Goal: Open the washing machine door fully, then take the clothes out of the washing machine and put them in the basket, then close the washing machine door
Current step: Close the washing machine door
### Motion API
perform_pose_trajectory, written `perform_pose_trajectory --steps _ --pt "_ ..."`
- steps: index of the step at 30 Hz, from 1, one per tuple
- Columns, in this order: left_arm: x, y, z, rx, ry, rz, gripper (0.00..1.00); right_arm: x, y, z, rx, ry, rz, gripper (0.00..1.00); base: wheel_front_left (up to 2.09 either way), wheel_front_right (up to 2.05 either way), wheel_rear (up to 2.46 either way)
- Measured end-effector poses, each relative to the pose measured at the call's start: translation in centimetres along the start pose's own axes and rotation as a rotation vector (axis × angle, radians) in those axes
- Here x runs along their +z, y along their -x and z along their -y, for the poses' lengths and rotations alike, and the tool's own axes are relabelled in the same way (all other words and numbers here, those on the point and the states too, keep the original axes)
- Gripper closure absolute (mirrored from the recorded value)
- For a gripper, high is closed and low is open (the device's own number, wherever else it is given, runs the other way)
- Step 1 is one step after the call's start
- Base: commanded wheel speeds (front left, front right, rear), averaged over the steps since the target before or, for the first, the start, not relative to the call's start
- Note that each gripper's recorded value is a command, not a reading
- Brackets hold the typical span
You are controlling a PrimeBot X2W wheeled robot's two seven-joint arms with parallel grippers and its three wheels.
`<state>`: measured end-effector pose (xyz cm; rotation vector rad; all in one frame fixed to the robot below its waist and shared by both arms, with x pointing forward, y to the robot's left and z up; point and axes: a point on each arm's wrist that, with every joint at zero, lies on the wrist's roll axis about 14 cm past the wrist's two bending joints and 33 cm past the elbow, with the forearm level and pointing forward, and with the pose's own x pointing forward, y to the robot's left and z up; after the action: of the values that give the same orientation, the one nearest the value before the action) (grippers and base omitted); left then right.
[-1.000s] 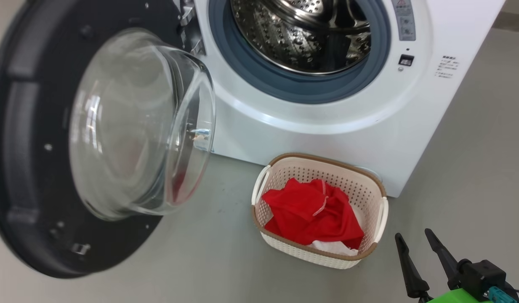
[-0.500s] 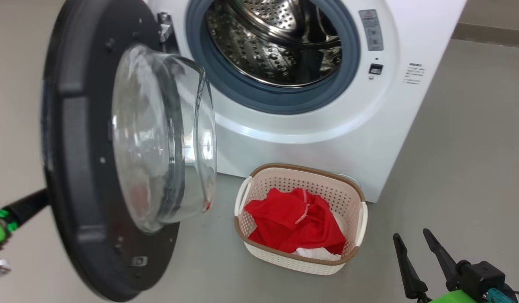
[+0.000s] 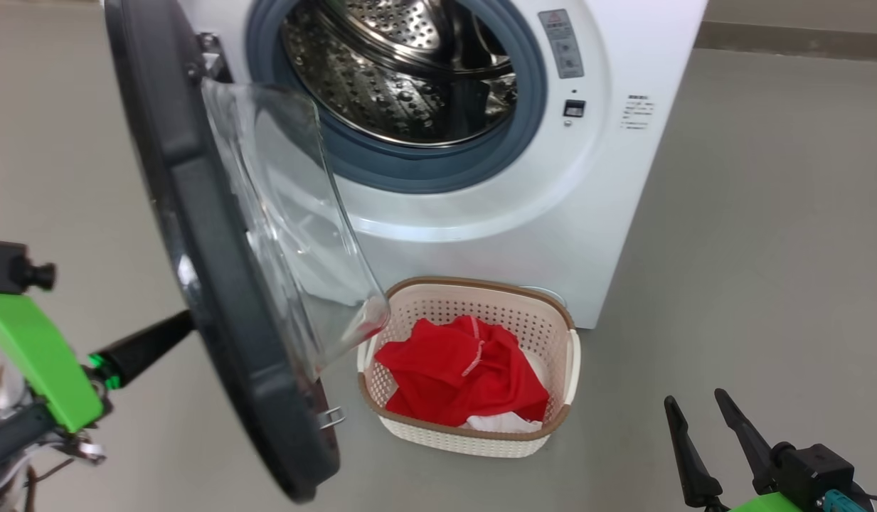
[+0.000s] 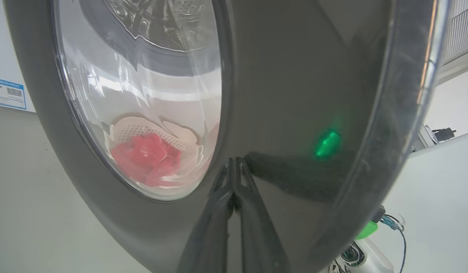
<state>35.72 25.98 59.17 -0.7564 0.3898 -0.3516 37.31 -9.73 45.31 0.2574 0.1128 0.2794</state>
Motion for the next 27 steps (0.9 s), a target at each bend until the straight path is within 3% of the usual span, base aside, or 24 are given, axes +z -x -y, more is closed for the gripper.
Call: perform_pose_trajectory --steps 12,19,20,22,24,27 --pt "-1.7 -3.3 2.5 -0.082 -0.025 -0.008 1.00 0.2 0.9 1.4 -0.049 -0.004 0.010 0.00 0.00 0.00 0.00" --pt "-0.5 -2.6 2.1 -0.067 -0.013 0.096 1.00 0.2 0.7 0.8 -0.033 -0.005 0.011 0.00 0.00 0.00 0.00" --pt "-0.5 -2.4 1.8 -0.058 -0.008 0.111 0.98 0.2 0.7 0.7 -0.029 -0.005 0.010 0.00 0.00 0.00 0.00" --pt "-0.9 -1.8 0.8 -0.031 0.015 0.136 0.83 0.3 0.6 0.5 -0.021 -0.004 0.011 0.00 0.00 0.00 0.00" --pt "-1.8 -1.2 -0.6 0.005 0.043 0.148 0.77 0.3 0.4 0.2 -0.012 -0.004 0.012 0.00 0.00 0.00 0.00" --pt "-2.7 -0.1 -2.3 0.051 0.089 0.180 0.60 0.4 0.3 -0.2 0.000 -0.002 0.014 0.00 0.00 0.00 0.00"
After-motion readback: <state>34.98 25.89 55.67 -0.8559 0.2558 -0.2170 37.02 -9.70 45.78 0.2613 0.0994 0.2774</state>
